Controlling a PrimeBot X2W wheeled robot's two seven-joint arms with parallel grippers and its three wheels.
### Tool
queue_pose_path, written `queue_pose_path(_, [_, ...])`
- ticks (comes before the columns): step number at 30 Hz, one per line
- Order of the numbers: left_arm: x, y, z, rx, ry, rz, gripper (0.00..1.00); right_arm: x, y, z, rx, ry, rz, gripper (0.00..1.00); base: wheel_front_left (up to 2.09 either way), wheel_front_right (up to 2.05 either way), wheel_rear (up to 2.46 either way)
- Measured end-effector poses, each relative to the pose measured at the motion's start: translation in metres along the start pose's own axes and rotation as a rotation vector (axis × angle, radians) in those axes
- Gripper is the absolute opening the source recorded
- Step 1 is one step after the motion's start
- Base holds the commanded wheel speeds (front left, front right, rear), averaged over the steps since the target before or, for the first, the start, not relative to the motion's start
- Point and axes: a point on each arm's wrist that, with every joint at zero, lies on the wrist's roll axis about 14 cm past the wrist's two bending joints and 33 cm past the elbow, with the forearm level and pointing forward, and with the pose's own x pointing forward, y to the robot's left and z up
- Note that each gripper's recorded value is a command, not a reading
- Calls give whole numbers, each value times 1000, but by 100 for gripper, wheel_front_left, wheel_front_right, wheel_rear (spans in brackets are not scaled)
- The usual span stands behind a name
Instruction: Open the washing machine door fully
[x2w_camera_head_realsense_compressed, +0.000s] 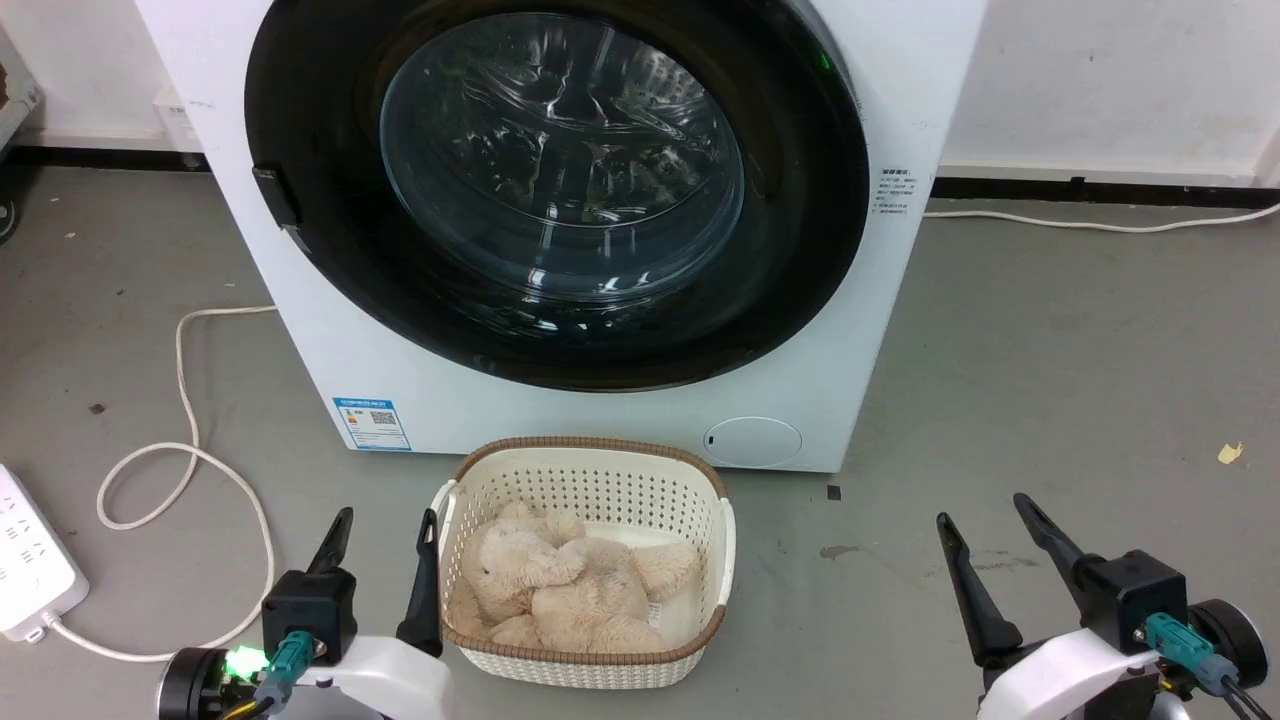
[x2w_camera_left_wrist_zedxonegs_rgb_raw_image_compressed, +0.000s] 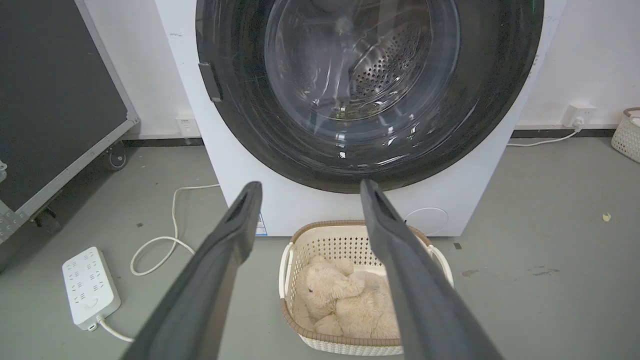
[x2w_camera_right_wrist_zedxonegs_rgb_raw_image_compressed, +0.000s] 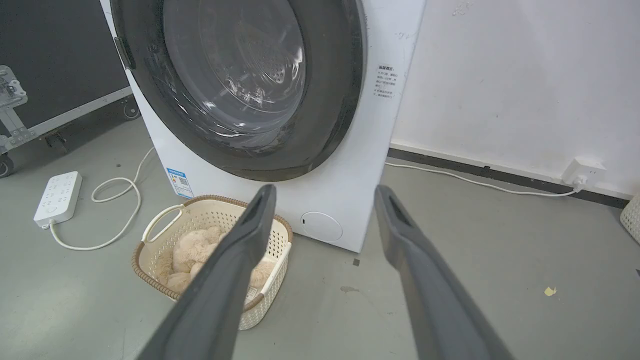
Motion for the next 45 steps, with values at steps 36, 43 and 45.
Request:
queue_pose_path(36, [33,-2,-18,-7,4,5,100,103,-11,37,99,-103,47,0,0,0,0])
queue_pose_path(43, [38,0,-20,-10,-2,11,100,128,-21,35,201,-87,24,0,0,0,0])
queue_pose_path(45, [39,0,-22,-11,1,12,100,136,-27,34,251,-79,5,0,0,0,0])
